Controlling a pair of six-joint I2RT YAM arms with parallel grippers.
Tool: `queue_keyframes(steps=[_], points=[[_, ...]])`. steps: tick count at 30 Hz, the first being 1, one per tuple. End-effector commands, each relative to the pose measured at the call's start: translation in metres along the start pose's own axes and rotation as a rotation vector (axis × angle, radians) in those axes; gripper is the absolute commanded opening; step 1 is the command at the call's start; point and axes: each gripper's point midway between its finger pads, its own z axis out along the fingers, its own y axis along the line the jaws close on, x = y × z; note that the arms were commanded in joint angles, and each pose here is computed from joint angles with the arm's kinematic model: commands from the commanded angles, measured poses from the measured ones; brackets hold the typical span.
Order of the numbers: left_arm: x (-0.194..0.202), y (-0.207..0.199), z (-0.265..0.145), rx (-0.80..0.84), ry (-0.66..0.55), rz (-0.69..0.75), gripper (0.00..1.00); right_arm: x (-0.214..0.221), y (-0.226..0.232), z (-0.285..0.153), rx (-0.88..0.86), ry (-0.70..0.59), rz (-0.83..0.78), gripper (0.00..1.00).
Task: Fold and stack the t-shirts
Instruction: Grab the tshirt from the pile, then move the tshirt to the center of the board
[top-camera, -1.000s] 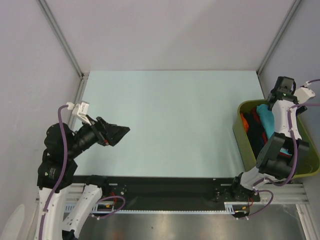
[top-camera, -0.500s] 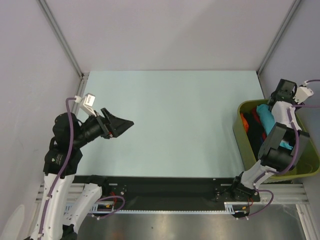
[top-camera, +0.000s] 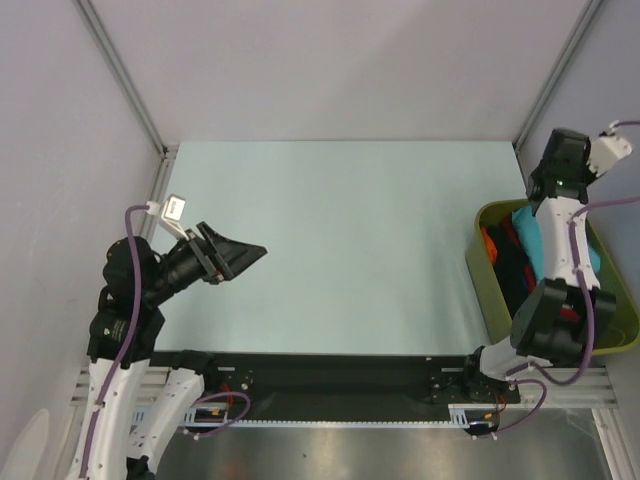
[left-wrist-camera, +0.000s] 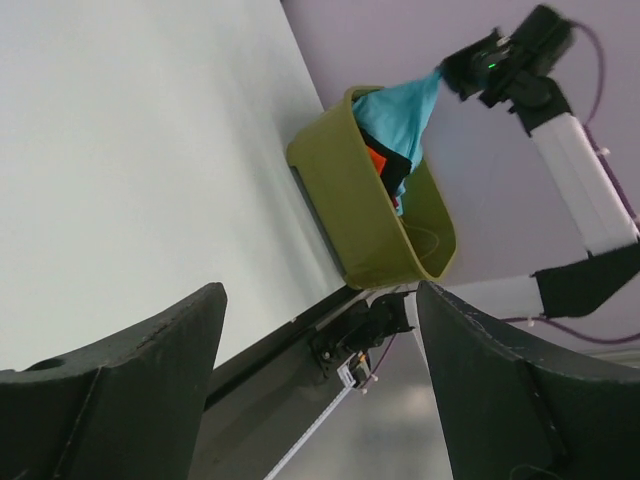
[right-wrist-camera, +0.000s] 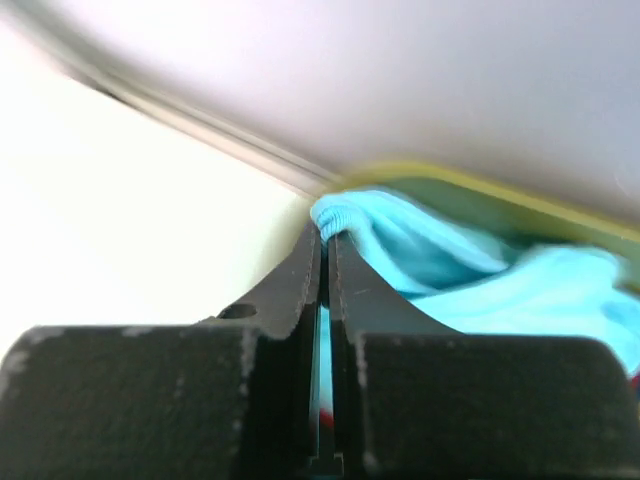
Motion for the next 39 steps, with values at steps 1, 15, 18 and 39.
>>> queue_keyframes(steps=[1,15,18,39], points=[[0.0,-0.016,-0.008,0.058,-0.013,-0.009,0.83,-0.177,0.01,-0.126,-0.182,-0.392,0.316,0.0],[0.001,-0.024,-0.033,0.052,-0.112,-0.009,0.82,-0.337,0.1,-0.452,-1.351,-0.597,0.601,0.0],[0.001,-0.022,-0.04,0.024,-0.143,-0.003,0.82,-0.28,0.129,-0.48,-1.507,-0.352,0.566,0.0],[0.028,0.076,0.011,-0.209,-0.038,-0.078,0.64,0.217,0.086,-0.39,-1.282,0.854,-0.531,0.81]])
